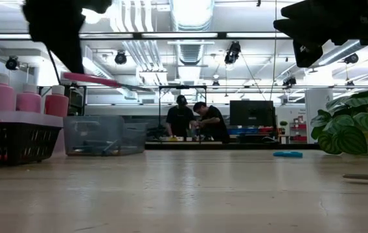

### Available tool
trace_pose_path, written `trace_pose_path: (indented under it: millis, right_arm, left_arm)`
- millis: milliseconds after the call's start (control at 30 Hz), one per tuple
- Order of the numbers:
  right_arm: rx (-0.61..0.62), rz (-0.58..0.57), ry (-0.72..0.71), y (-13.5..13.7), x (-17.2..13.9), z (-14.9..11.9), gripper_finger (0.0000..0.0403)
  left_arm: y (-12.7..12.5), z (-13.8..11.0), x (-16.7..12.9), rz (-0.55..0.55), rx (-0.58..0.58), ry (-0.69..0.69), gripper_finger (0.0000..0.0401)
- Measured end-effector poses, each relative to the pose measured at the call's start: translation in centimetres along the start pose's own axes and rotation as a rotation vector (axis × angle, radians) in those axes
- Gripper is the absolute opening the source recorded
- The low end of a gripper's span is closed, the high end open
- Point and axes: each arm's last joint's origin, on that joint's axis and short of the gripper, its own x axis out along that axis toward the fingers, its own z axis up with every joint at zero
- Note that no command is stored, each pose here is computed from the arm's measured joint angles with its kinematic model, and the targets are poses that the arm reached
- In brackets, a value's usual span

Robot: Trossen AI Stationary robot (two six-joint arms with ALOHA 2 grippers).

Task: Pick & Place Paint Supplies
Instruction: Put the pink scissors into the black basket

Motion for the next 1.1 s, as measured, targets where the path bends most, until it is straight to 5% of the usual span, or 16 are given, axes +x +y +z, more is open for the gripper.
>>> trace_pose_path:
  millis: [467, 833, 1100]
  right_arm:
    - [0.000, 0.000, 0.000, 0.0, 0.0, 0.0, 0.0109]
    - [0.000, 0.000, 0.000, 0.0, 0.0, 0.0, 0.0109]
    - [0.000, 0.000, 0.000, 0.0, 0.0, 0.0, 0.0109]
  left_arm:
    - [2.5, -5.4, -4.2, 0.169, -0.147, -0.026, 0.0003]
    - [5.9, -11.3, -3.7, 0.144, -0.296, -0.001, 0.0003]
    - [7.3, -13.4, -2.3, 0.139, -0.363, 0.052, 0.0003]
